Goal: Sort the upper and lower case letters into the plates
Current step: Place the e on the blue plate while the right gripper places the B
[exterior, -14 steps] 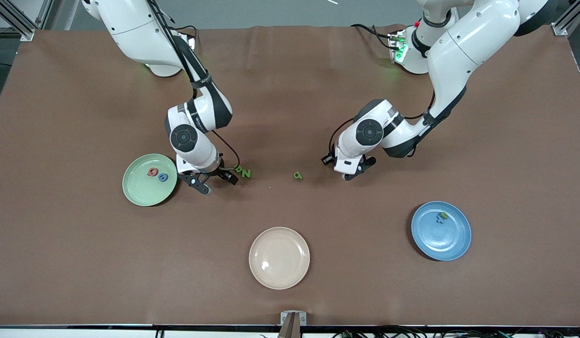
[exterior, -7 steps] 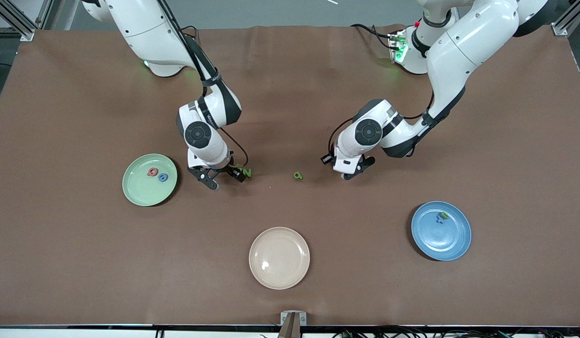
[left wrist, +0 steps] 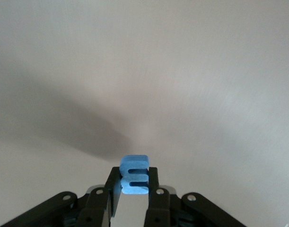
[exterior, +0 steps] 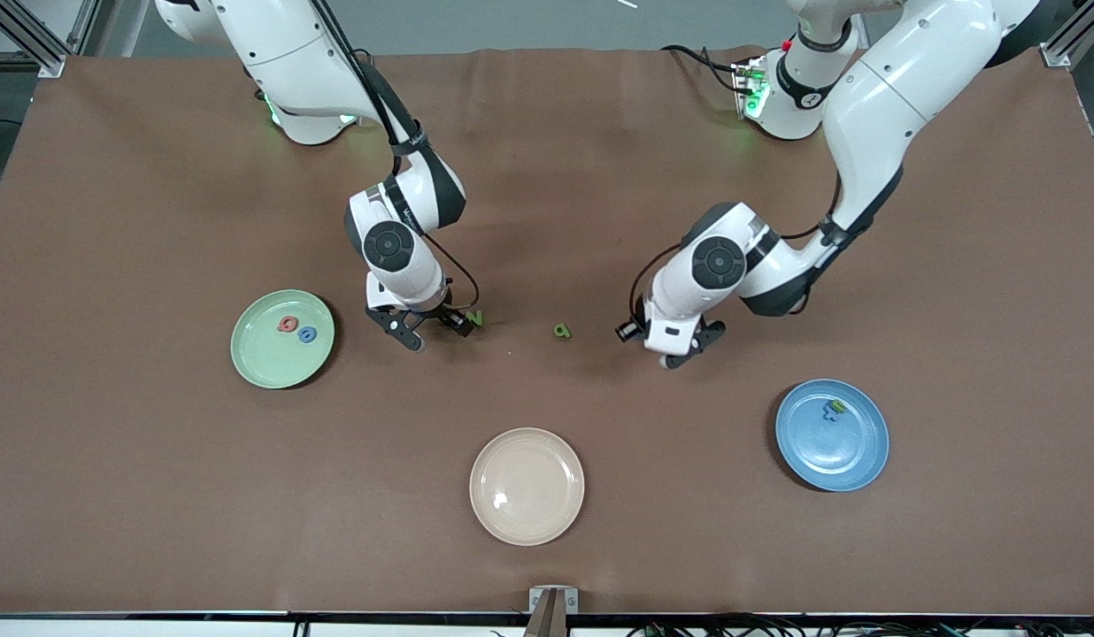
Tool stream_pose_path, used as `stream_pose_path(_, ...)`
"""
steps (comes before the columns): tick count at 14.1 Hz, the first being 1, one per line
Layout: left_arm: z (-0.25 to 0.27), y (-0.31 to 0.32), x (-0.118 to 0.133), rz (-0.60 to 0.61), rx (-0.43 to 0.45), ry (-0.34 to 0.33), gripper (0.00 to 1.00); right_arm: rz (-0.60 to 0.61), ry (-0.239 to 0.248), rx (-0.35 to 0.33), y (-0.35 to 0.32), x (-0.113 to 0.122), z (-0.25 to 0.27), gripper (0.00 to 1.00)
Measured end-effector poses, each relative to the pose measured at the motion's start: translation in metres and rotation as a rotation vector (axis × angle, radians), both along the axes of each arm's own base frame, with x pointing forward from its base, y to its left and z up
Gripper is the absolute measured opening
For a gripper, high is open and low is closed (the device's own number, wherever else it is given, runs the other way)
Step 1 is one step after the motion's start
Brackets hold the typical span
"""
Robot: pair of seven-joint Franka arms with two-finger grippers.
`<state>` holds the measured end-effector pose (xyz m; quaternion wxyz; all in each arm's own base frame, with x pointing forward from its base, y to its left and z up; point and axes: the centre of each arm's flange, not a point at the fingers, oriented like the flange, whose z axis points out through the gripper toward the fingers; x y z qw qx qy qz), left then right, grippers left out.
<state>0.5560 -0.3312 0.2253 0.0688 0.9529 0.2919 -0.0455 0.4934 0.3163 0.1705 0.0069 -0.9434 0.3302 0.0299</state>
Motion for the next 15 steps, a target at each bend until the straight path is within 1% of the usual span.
stream_pose_path(1, 0.010, 0.010, 0.017, -0.021, 0.017, -0.020, 0.27, 0.000, -0.004, 0.002, 0.001, 0.001, 0.002, 0.74)
stream_pose_path(2, 0.018, 0.021, 0.032, -0.050, 0.034, -0.033, 0.27, 0.000, -0.005, 0.004, 0.001, 0.001, 0.003, 0.66)
stream_pose_path(3, 0.025, 0.036, 0.046, -0.084, 0.057, -0.040, 0.27, -0.001, -0.007, 0.004, 0.001, 0.002, 0.005, 0.51)
stream_pose_path(4, 0.030, 0.055, 0.060, -0.121, 0.076, -0.042, 0.27, -0.001, -0.008, 0.005, 0.001, 0.002, 0.006, 0.42)
stream_pose_path(5, 0.035, 0.076, 0.074, -0.156, 0.088, -0.046, 0.27, -0.002, -0.007, 0.005, 0.000, 0.003, 0.009, 0.37)
stream_pose_path(8, 0.042, 0.150, 0.103, -0.273, 0.095, -0.063, 0.27, -0.007, -0.004, 0.000, -0.005, 0.006, 0.008, 0.36)
stream_pose_path(10, 0.042, 0.192, 0.114, -0.348, 0.095, -0.075, 0.27, 0.026, 0.021, -0.013, -0.022, 0.014, 0.011, 0.36)
stream_pose_path(12, 0.037, 0.221, 0.120, -0.398, 0.111, -0.076, 0.27, 0.079, 0.055, -0.010, -0.063, 0.035, 0.027, 0.36)
stream_pose_path(15, 0.026, 0.251, 0.124, -0.459, 0.138, -0.064, 0.27, 0.174, 0.091, 0.025, -0.152, 0.065, 0.062, 0.36)
